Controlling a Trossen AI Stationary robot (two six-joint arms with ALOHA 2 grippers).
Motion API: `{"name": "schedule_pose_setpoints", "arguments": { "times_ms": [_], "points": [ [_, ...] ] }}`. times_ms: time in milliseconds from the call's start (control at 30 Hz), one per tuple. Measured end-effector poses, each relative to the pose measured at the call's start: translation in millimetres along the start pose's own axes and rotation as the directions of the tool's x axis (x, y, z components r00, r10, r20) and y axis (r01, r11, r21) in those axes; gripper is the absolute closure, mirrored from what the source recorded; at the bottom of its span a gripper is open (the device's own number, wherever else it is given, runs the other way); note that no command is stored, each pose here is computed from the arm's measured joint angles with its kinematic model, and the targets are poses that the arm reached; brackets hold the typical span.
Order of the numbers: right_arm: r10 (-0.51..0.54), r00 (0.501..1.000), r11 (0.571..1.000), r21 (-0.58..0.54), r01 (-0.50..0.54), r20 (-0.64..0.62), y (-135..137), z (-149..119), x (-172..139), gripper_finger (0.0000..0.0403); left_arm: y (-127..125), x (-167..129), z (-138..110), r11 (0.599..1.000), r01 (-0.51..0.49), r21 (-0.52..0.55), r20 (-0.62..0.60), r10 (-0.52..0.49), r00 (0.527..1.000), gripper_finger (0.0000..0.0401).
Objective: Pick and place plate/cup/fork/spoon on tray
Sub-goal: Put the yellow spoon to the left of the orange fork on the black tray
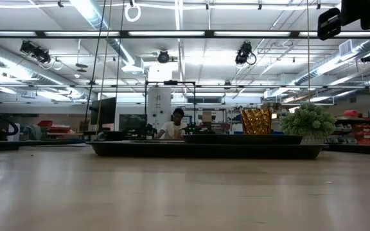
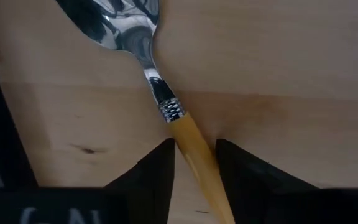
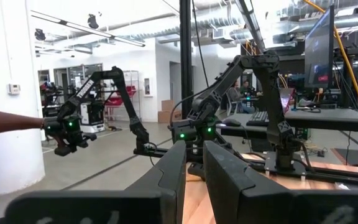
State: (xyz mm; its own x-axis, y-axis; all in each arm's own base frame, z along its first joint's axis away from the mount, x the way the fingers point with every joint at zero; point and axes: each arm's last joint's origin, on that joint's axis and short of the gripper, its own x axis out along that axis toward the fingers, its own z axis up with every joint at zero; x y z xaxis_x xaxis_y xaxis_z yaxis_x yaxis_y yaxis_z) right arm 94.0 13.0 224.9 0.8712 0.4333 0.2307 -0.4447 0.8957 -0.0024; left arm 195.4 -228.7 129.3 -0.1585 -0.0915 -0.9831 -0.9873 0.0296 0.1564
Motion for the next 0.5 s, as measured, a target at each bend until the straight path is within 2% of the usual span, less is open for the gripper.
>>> {"name": "schedule_pose_setpoints", "arguments": {
  "times_ms": [267,500],
  "points": [
    [0.0,1.0,1.0,0.0,0.0,0.0,0,0,0,0.0339,-2,-3,-1,1.0,0.011,0.005,-0.016,-0.011,1.0,0.0346],
    [0.0,1.0,1.0,-0.006,0.0,0.0,0,0,0,0.0339,-5,-11,5,0.999,0.037,-0.004,-0.029,-0.037,0.999,0.0344]
  ]
}}
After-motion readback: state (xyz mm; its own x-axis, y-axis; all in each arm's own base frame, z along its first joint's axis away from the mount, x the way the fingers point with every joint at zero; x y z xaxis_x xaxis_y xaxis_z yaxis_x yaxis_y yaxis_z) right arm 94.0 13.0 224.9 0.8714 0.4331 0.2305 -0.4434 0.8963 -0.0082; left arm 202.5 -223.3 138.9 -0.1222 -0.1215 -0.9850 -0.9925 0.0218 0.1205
